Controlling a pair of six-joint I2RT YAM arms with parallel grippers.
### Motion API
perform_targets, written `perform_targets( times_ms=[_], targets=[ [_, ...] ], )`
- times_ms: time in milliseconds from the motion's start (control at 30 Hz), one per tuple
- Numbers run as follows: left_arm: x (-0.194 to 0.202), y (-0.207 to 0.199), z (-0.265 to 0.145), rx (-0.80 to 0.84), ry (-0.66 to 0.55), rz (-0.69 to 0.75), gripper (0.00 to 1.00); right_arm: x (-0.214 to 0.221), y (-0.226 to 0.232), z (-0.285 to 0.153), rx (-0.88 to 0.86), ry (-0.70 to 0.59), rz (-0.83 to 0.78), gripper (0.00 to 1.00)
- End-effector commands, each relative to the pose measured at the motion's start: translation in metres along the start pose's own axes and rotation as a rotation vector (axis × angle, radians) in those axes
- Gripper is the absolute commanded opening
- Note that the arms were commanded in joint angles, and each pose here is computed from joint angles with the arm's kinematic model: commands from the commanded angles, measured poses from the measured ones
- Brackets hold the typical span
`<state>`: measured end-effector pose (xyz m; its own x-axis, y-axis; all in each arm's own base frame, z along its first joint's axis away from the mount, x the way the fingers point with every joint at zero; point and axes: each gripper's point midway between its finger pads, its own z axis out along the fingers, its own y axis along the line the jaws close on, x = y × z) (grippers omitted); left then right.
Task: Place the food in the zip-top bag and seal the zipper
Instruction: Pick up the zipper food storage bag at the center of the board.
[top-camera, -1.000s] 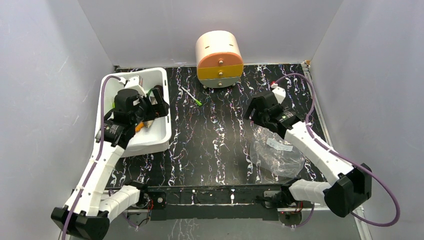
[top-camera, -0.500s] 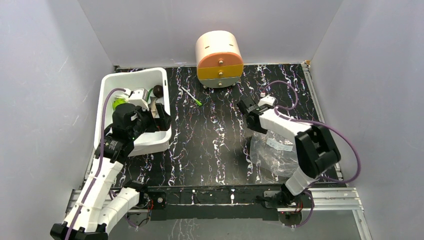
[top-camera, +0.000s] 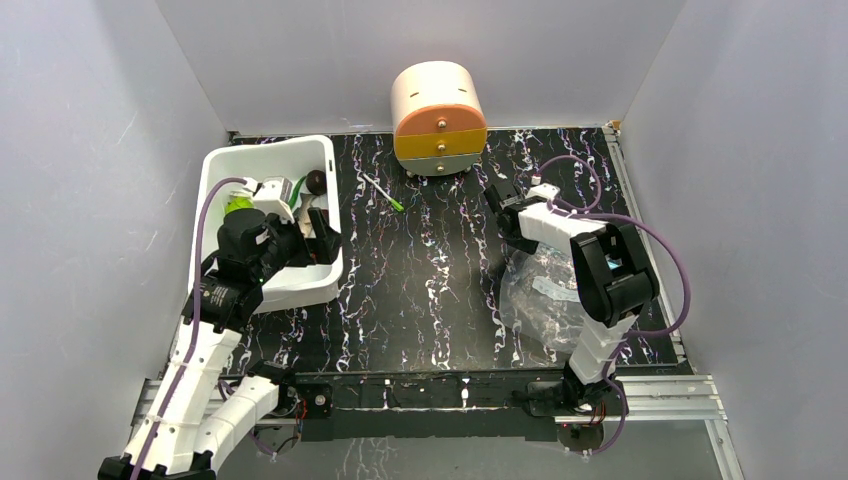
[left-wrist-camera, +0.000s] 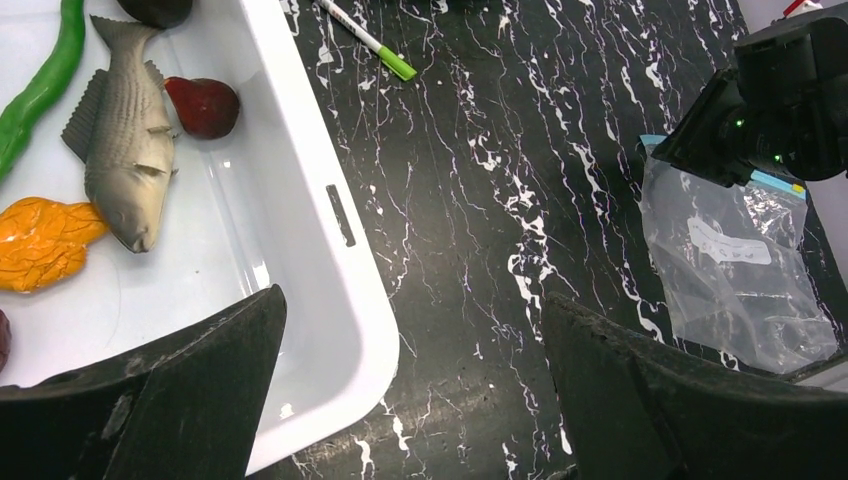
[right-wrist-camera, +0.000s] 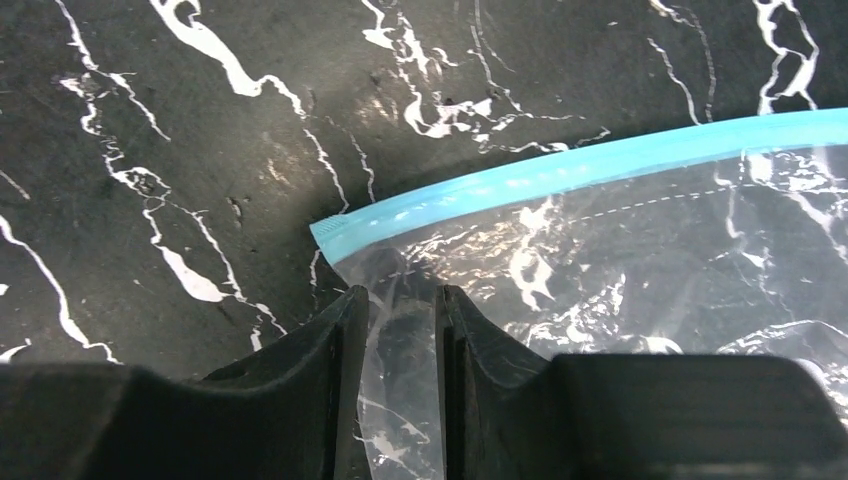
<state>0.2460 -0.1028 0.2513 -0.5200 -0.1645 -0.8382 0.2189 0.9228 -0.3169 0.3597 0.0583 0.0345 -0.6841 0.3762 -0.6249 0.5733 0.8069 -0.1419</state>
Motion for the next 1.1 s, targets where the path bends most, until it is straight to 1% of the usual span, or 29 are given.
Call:
perform_targets(
  times_ms=[0, 67, 133, 200, 300, 400, 467, 533, 633, 767, 933, 1067],
  targets=[
    [-0.005, -0.007, -0.008, 0.025, -0.002, 0.001, 0.98, -0.011, 0.017, 0.005, -0.060, -0.025, 0.037, 0.30],
    [-0.004, -0.008, -0.008, 0.034, 0.007, -0.002, 0.98, -0.007, 0.015, 0.008, -0.055, -0.014, 0.025, 0.29],
    [-0.002, -0.010, -0.008, 0.044, 0.016, -0.008, 0.98, -0.006, 0.012, 0.008, -0.051, -0.015, 0.016, 0.26],
    [-0.004, -0.010, -0.007, 0.036, 0.014, -0.025, 0.97, -0.007, 0.010, 0.007, -0.057, -0.022, 0.007, 0.20],
    [-0.004, -0.012, -0.008, 0.035, 0.043, -0.030, 0.96, -0.007, 0.008, 0.004, -0.078, -0.037, 0.002, 0.11],
    [-0.002, -0.015, -0.011, 0.055, 0.059, -0.026, 0.95, -0.007, 0.008, 0.002, -0.098, -0.044, -0.016, 0.00],
    [-0.001, -0.017, -0.013, 0.067, 0.061, -0.023, 0.95, -0.017, 0.010, -0.010, -0.142, -0.068, -0.017, 0.00],
    [0.000, -0.017, -0.013, 0.069, 0.065, -0.021, 0.93, -0.019, 0.016, -0.017, -0.196, -0.060, -0.055, 0.00],
    [0.005, -0.020, -0.014, 0.087, 0.086, -0.022, 0.92, -0.022, 0.033, -0.038, -0.344, -0.045, -0.131, 0.00],
    [0.009, -0.030, -0.012, 0.138, 0.113, -0.058, 0.90, -0.021, 0.050, -0.072, -0.559, -0.048, -0.199, 0.00],
    [0.005, -0.036, -0.012, 0.140, 0.143, -0.128, 0.85, -0.015, 0.072, -0.137, -0.902, -0.073, -0.327, 0.00],
    [-0.001, -0.044, -0.011, 0.119, 0.208, -0.249, 0.80, -0.010, 0.082, -0.194, -1.119, -0.140, -0.434, 0.00]
  ],
)
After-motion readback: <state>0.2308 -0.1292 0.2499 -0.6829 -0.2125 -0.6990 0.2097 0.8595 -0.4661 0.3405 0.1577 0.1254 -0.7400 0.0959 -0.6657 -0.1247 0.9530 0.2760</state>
